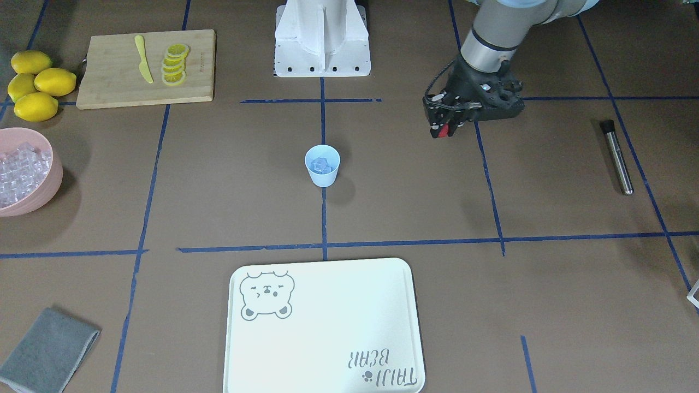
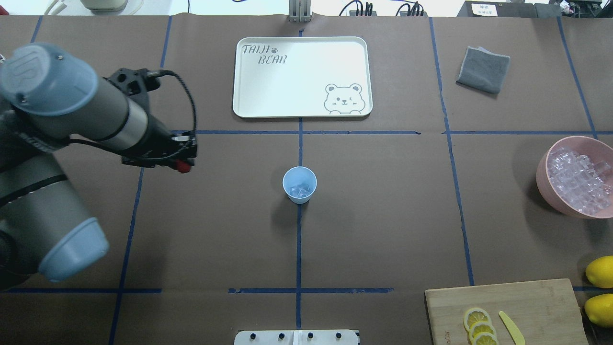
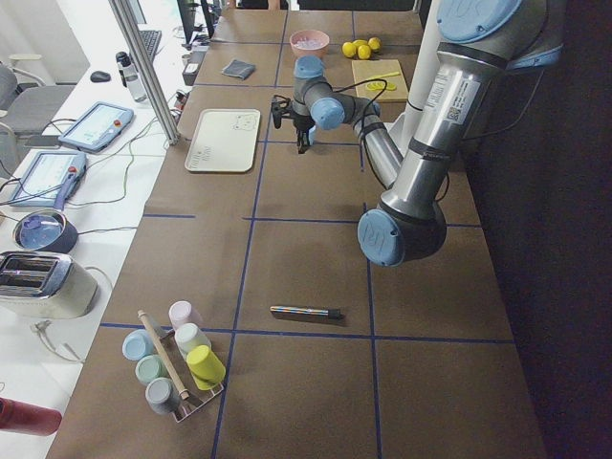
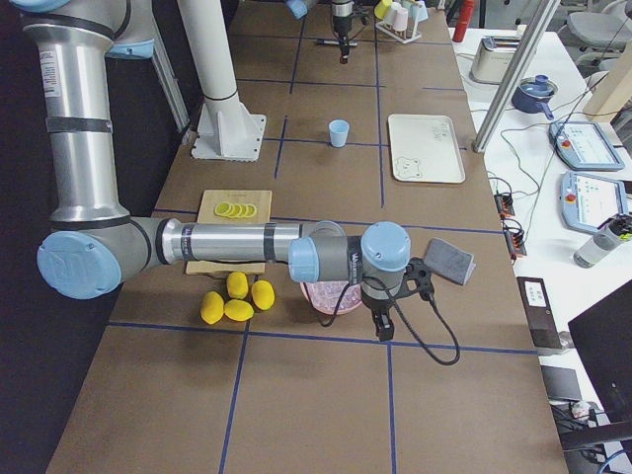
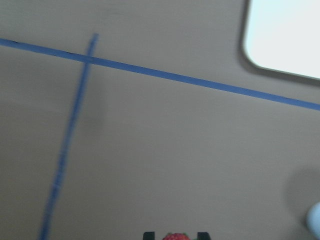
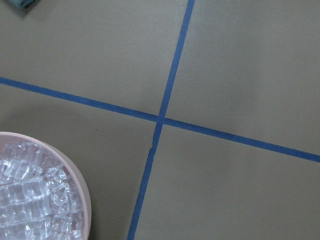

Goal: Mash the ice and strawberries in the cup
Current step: 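Carry the strawberry with the left gripper over the light-blue cup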

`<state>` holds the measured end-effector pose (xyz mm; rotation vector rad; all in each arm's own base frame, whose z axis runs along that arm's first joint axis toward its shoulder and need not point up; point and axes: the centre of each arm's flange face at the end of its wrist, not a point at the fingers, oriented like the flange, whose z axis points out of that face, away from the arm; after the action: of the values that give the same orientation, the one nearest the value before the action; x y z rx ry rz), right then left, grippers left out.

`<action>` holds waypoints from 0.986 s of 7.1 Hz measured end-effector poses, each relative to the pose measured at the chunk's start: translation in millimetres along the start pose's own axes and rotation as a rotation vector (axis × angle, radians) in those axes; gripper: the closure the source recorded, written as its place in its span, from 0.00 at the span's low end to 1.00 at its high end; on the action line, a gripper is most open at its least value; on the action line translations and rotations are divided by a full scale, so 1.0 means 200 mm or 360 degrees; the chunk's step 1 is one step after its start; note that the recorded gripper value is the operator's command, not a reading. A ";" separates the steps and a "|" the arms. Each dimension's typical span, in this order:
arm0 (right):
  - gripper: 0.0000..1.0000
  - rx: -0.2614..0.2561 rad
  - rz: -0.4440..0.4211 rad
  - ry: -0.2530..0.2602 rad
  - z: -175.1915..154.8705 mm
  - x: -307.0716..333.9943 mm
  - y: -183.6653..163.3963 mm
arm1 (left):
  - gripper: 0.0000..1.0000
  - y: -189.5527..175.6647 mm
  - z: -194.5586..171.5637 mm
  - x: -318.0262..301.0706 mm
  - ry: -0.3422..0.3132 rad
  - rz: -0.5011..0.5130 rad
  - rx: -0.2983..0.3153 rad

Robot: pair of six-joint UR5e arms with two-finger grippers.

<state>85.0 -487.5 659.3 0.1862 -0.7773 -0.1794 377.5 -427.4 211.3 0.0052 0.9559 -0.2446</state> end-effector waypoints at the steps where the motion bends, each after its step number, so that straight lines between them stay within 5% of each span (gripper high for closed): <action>1: 0.01 0.0005 0.0009 -0.0007 0.00 0.01 0.02 | 1.00 0.06 0.04 0.20 0.0036 -0.0033 -0.0026; 7: 0.01 0.0005 0.0042 -0.0020 0.01 0.01 0.03 | 0.99 0.18 0.44 0.75 0.0081 0.0014 -0.0005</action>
<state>86.5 -482.6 663.6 0.1777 -0.7922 -0.1546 538.2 -433.0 136.6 0.0130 1.0068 -0.2362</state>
